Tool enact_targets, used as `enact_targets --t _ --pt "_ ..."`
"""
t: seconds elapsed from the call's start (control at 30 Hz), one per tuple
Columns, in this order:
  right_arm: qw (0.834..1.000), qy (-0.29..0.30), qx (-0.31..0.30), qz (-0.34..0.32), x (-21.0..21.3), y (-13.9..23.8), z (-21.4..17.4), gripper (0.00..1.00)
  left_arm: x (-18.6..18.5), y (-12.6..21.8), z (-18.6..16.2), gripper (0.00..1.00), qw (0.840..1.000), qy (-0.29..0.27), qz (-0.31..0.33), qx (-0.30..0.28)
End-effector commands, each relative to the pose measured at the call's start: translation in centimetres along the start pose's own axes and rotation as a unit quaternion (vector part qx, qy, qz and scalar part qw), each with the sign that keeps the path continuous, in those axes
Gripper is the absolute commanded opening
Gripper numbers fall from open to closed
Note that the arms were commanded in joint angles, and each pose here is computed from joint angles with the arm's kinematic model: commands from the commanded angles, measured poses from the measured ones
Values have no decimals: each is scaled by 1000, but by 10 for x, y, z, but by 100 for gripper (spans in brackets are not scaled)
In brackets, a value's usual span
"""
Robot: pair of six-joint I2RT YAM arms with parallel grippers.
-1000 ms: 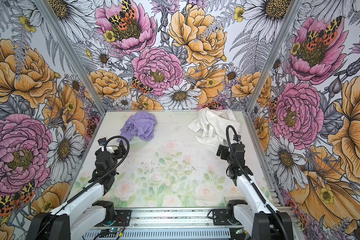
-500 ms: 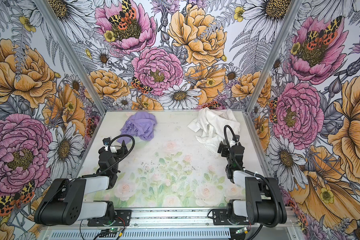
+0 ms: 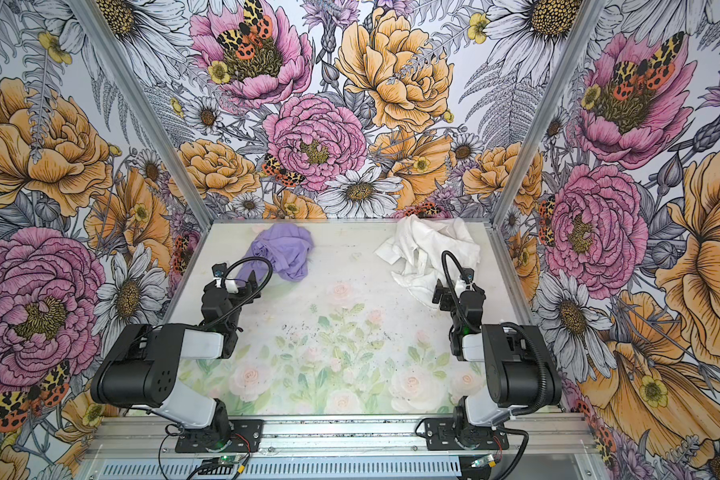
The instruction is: Pick out a specific cloth from the pile
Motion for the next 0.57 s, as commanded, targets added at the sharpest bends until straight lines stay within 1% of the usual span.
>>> enact_targets --t 0.0,0.1,0.53 --pt "1000 1 -15 -13 -4 -4 10 100 0 0 -2 99 1000 -3 5 5" --pt "1000 -1 -15 -24 -5 -3 10 100 0 0 -1 99 1000 -3 9 4" --pt "1000 0 -17 -21 -4 -3 10 99 0 0 -1 99 1000 -4 6 5"
Point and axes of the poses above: each gripper's point midway between its finger pads, its own y axis back along the fingers, its own x axis along the line the jaws close on, z = x × y, the point moved 9 cm from there along y, back along the fingers, and after that the axes turned 12 degrees about y, right-handed, at the moved point
